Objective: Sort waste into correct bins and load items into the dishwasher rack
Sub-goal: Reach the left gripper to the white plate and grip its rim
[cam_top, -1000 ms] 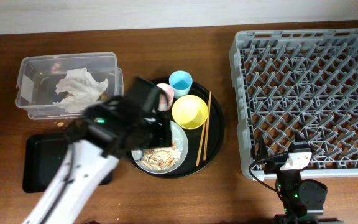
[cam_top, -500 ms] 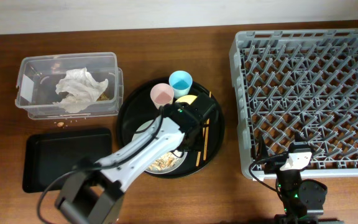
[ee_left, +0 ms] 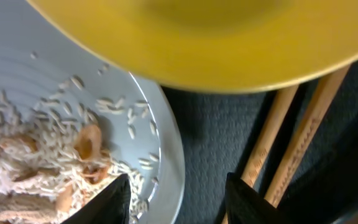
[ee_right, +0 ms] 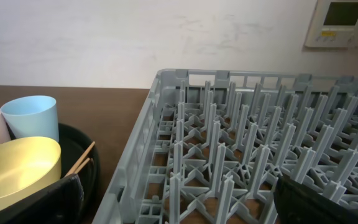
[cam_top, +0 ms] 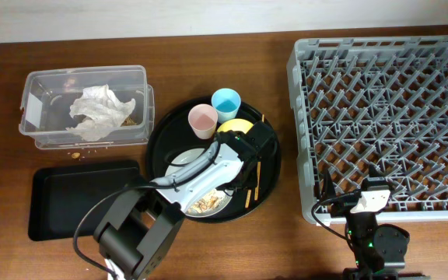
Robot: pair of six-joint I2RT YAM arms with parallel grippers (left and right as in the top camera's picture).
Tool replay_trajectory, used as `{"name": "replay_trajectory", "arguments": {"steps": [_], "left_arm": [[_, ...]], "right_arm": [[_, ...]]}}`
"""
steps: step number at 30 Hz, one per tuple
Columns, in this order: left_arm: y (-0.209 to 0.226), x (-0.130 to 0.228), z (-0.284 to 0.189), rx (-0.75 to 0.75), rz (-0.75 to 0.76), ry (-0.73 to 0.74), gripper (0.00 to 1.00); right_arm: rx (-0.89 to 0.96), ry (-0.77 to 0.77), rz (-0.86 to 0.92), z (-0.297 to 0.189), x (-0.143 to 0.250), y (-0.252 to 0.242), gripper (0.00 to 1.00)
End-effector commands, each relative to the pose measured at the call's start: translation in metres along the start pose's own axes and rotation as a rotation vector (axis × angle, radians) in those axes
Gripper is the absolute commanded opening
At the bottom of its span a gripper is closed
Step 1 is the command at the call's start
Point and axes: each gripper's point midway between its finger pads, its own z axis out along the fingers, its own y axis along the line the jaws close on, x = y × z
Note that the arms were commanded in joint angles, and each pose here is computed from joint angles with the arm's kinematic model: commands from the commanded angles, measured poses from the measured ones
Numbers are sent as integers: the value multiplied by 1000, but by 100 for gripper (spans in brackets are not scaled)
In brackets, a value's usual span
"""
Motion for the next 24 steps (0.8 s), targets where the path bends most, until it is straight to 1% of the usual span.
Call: {"name": "replay_trajectory", "arguments": {"steps": [1,9,17,21,24], "left_arm": [[7,-1,5,-63,8,-35,47],[-5,12,14,-93,54,-39,44],[3,7,20,-153,37,-73,43],[4,7,20,-156,37,-76,38],[4,7,20,-156,37,-75,31]], "right_arm": [[10,2,-6,0,2,-2,99],[11,2,-6,0,2,-2,99],[10,2,-6,0,2,-2,99],[10,2,-6,0,2,-2,99],[11,2,-6,0,2,-2,99]]}}
